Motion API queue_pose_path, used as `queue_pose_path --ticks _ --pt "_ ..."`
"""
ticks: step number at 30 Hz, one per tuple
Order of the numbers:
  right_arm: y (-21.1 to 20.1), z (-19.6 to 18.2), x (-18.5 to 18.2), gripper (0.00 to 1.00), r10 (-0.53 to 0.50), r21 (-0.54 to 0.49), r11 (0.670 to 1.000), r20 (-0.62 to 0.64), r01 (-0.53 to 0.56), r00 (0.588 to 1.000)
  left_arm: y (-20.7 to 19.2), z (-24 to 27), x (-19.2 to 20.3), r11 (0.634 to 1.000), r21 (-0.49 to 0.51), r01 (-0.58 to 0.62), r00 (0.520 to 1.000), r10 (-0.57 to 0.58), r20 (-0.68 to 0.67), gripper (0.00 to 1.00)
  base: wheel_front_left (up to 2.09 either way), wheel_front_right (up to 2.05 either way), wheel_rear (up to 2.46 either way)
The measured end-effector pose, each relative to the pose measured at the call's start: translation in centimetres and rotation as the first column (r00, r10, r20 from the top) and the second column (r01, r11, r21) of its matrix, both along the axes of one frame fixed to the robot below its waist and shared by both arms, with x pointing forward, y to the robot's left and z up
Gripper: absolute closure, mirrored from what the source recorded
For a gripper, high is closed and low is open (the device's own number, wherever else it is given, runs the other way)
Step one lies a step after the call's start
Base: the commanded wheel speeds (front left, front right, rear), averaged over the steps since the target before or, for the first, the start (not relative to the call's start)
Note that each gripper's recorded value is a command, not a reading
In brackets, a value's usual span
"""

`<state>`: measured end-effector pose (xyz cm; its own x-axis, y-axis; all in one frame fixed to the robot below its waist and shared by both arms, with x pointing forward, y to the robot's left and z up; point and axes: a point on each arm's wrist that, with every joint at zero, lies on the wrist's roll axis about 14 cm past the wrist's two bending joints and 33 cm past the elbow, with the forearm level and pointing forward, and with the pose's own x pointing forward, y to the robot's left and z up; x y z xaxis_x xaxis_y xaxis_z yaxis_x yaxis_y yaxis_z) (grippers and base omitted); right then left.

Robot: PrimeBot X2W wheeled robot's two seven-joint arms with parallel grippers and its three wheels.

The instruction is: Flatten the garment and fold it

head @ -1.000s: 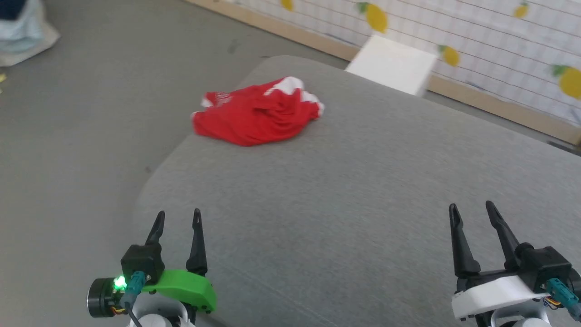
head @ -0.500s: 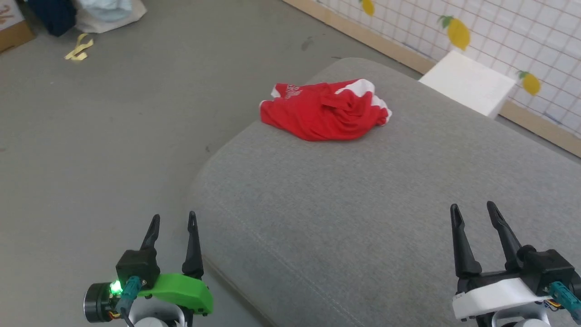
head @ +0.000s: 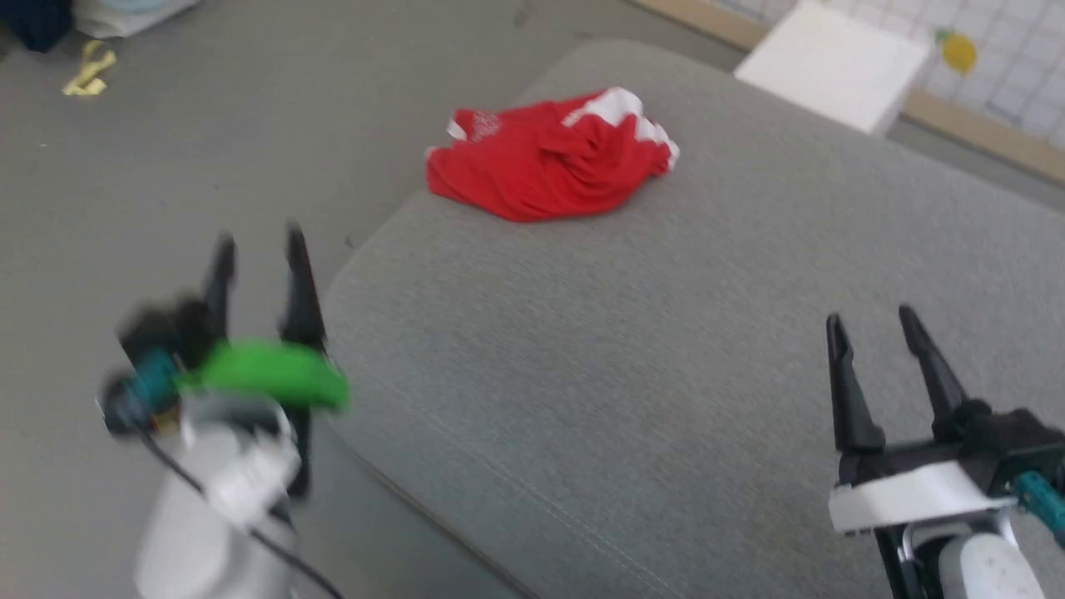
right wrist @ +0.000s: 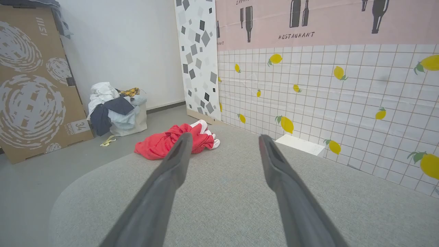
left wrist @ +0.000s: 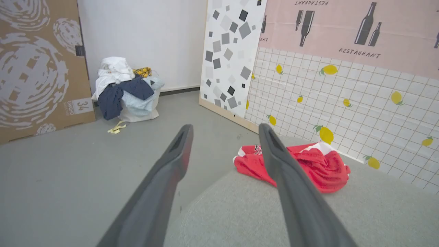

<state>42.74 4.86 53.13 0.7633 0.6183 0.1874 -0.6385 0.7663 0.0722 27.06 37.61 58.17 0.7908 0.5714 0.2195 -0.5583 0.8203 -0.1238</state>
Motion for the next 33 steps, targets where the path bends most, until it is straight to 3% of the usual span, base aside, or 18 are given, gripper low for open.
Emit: queue_pose_path --ticks 7,13,17,23,26,33 --pt "-3.3 -1.9 2.9 0.0 -0.102 0.022 0.994 -0.04 0.103 0.994 2.5 4.8 9.1 0.995 0.022 0.096 0.995 -0.095 -0.042 0.0 0.0 0.0 0.0" --pt "-7.1 -4.0 5.1 0.0 -0.208 0.043 0.976 -0.089 0.212 0.974 3.3 3.2 16.7 0.979 -0.115 0.166 0.959 -0.187 -0.212 0.0 0.0 0.0 0.0" --pt "-10.1 -5.8 5.9 0.0 -0.278 0.053 0.956 -0.142 0.288 0.95 3.3 -0.5 20.5 0.966 -0.202 0.163 0.888 -0.233 -0.397 0.0 0.0 0.0 0.0" --pt "-15.6 -8.1 6.1 0.0 -0.407 0.033 0.907 -0.199 0.421 0.892 2.8 -6.0 24.1 0.945 -0.309 0.103 0.789 -0.267 -0.553 0.0 0.0 0.0 0.0" --pt "-18.1 -9.5 5.6 0.0 -0.464 -0.001 0.879 -0.227 0.476 0.856 1.5 -10.0 25.3 0.918 -0.391 0.066 0.734 -0.311 -0.604 0.0 0.0 0.0 0.0" --pt "-21.7 -12.8 4.5 0.0 -0.545 -0.082 0.834 -0.286 0.546 0.788 -2.3 -19.7 25.3 0.847 -0.526 -0.075 0.555 -0.403 -0.728 0.0 0.0 0.0 0.0"
